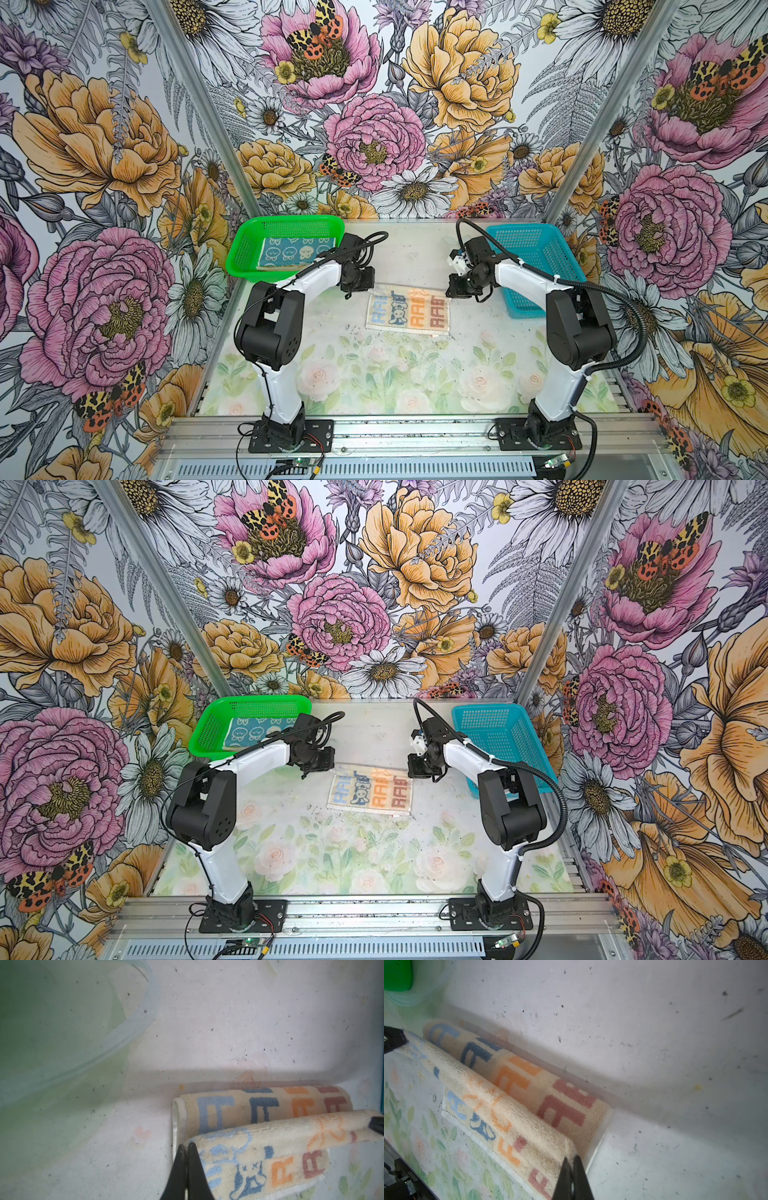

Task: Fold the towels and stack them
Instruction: 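Fold the held far edge over toward the robot with both grippers, then press the folded edge down onto the towel with both grippers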

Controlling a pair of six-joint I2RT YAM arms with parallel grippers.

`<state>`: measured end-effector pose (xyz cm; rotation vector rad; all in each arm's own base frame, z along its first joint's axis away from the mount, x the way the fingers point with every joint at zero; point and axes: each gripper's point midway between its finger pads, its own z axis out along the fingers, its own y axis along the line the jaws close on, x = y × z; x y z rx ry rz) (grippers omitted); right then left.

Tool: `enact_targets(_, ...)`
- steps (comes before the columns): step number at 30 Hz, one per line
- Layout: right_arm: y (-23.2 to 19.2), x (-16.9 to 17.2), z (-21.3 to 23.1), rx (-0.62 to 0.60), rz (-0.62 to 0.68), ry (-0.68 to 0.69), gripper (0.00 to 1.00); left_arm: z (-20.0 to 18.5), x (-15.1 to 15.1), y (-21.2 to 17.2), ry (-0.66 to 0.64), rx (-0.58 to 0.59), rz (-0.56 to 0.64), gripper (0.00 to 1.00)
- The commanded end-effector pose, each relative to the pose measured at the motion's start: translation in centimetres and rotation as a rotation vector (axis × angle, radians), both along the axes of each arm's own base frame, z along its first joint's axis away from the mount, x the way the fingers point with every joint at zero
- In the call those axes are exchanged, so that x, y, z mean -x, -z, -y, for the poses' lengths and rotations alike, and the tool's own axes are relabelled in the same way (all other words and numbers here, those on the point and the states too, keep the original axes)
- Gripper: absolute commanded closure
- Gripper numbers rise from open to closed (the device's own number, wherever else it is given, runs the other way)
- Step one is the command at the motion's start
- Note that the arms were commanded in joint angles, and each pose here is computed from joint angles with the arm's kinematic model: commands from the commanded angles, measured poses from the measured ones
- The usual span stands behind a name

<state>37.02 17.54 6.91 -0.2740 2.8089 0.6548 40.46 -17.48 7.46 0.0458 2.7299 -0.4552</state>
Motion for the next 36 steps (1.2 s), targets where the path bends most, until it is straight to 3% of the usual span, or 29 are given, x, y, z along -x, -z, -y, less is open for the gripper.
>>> enact_targets(1,-0.2,0.6,2.3,0.084,0.021,0.058,1.00,-1.9,0.4,-1.2,-0.077,-0.021,0.025,1.00)
enact_targets(22,2.5,5.3,1.9,0.096,-0.030,0.073,1.00,-1.8,5.3,1.2,-0.082,-0.037,-0.060,1.00)
enact_targets(36,1.2,6.0,1.3,0.097,0.016,0.065,1.00,-2.0,5.3,-0.2,-0.102,-0.025,-0.029,1.00)
